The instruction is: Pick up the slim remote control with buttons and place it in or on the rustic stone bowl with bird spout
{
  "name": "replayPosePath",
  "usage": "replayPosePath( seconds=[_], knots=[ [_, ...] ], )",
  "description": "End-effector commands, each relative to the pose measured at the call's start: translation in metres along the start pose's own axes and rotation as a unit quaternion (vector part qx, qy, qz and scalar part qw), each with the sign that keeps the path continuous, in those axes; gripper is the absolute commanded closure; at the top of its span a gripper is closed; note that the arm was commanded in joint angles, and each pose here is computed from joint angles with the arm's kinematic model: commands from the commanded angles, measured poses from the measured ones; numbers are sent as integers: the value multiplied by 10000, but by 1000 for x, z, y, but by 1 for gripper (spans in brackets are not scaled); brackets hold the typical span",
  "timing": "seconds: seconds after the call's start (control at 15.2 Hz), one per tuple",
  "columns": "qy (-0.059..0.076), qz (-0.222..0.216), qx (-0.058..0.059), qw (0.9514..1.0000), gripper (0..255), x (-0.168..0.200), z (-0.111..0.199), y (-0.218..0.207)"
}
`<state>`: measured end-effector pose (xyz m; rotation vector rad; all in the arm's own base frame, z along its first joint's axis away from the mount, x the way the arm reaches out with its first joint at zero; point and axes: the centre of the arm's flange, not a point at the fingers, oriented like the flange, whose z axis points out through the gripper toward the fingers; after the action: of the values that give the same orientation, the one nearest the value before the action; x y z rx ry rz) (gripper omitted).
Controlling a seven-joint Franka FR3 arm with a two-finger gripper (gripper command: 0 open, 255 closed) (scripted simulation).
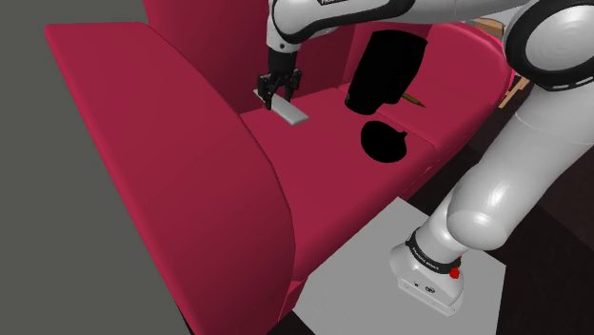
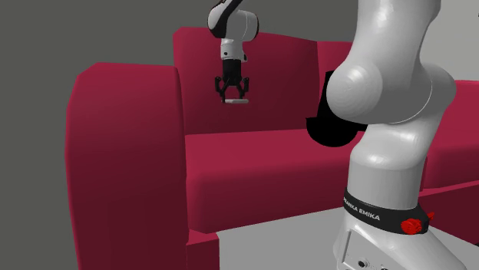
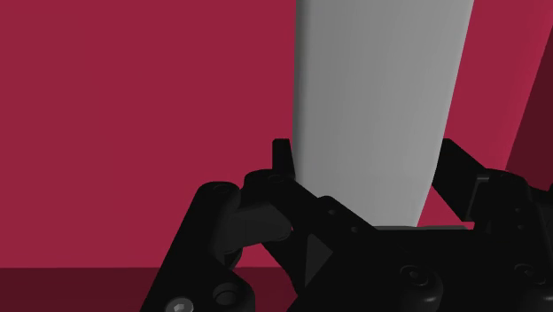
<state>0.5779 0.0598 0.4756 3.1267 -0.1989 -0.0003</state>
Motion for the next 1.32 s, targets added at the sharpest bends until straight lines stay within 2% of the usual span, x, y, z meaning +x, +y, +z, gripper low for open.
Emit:
replayPosePath(
  seconds=[0.0,0.2,1.25],
  knots=[
    [-1,0,0,10000,255,1,-10,0],
    [-1,0,0,10000,255,1,-26,0],
    [-1,0,0,10000,255,-136,-26,161]
  ],
)
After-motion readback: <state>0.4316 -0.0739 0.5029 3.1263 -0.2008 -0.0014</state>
